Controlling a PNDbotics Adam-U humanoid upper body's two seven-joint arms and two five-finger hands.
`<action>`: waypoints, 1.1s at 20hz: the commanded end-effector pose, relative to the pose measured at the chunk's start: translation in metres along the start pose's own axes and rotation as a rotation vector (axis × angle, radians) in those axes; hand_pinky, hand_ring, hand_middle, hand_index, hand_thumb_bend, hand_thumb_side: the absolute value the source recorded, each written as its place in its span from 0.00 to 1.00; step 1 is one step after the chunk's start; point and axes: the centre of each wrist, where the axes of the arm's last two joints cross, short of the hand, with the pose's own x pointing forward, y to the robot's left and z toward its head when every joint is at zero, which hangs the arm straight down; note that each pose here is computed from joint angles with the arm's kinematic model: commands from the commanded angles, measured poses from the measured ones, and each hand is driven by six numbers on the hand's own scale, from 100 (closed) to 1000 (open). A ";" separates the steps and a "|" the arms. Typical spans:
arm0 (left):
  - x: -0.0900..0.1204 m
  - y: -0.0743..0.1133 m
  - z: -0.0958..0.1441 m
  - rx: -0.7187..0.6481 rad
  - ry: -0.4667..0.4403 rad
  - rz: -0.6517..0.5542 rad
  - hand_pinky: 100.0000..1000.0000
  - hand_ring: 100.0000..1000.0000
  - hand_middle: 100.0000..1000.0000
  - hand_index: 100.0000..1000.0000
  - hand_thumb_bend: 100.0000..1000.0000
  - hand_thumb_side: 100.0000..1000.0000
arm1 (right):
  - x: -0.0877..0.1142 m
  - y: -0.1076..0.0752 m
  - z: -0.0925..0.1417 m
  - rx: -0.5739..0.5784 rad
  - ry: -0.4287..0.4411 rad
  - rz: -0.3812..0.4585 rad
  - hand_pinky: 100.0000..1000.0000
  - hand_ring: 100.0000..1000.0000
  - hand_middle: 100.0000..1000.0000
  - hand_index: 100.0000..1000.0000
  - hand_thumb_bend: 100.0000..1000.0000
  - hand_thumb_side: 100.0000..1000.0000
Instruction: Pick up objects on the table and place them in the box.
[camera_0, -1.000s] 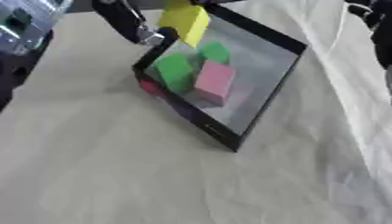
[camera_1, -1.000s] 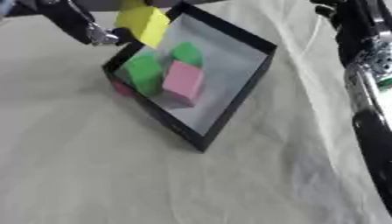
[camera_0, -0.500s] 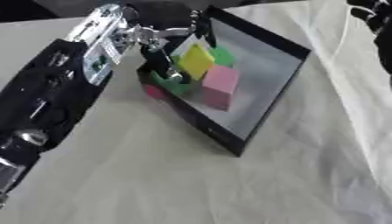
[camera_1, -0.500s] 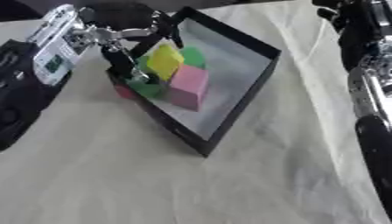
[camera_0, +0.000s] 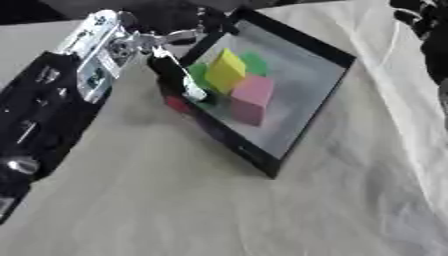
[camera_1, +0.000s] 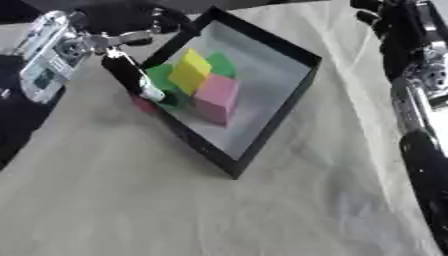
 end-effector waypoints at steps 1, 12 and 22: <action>0.000 0.037 0.021 0.163 0.036 0.052 0.87 0.81 0.80 0.91 0.49 0.52 | 0.013 -0.010 -0.002 -0.018 -0.040 0.028 0.88 0.76 0.80 0.88 0.00 0.61; 0.025 0.069 0.101 0.453 0.103 0.266 0.85 0.76 0.75 0.83 0.26 0.42 | 0.009 -0.019 0.005 -0.052 -0.031 0.041 0.88 0.76 0.80 0.88 0.00 0.61; 0.035 0.026 0.172 0.874 0.336 0.655 0.88 0.77 0.76 0.85 0.06 0.65 | 0.010 -0.022 0.008 -0.075 -0.052 0.046 0.88 0.76 0.80 0.88 0.00 0.58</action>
